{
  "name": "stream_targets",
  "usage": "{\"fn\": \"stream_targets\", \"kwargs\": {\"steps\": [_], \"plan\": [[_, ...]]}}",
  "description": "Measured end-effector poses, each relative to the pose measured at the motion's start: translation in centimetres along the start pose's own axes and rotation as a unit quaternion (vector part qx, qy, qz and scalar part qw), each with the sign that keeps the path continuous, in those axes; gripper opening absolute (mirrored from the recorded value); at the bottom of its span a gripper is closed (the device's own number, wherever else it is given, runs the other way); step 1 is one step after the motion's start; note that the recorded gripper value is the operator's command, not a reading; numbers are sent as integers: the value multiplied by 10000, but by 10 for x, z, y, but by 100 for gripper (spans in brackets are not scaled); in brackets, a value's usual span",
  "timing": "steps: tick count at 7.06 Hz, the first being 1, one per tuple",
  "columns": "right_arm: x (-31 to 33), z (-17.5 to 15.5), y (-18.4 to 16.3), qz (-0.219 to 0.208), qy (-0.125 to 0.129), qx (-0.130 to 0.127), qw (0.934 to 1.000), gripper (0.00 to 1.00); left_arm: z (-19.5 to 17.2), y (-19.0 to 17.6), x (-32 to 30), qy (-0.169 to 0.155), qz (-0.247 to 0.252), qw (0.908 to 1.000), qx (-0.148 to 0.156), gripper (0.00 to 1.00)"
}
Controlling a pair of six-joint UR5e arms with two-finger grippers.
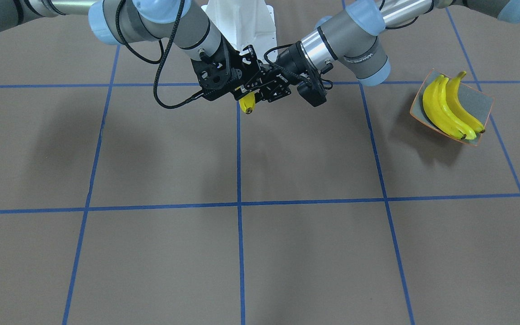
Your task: Transfer all bananas from basket to plate
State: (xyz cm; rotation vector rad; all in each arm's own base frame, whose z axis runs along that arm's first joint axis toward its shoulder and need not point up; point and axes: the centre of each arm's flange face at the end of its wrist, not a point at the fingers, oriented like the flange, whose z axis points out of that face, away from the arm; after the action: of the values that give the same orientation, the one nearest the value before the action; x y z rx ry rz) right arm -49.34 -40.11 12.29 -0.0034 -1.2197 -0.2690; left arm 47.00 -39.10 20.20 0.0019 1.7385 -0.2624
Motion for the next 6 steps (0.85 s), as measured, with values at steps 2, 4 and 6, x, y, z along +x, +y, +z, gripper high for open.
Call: {"fn": "stream_targets", "kwargs": {"steps": [2,4,6], "plan": [[-2,-1,1,169,-48,-2,9998,99,-1,1,0,-16,1,10000,-71,0],[-4,-6,3,198,-115,-17,9997,99,-1,0,-1,-26,0,10000,-70,0],[8,-30,14,244,-297,-177,9991,99,-10,-14,1,-96,1,9999,-75,0]]}}
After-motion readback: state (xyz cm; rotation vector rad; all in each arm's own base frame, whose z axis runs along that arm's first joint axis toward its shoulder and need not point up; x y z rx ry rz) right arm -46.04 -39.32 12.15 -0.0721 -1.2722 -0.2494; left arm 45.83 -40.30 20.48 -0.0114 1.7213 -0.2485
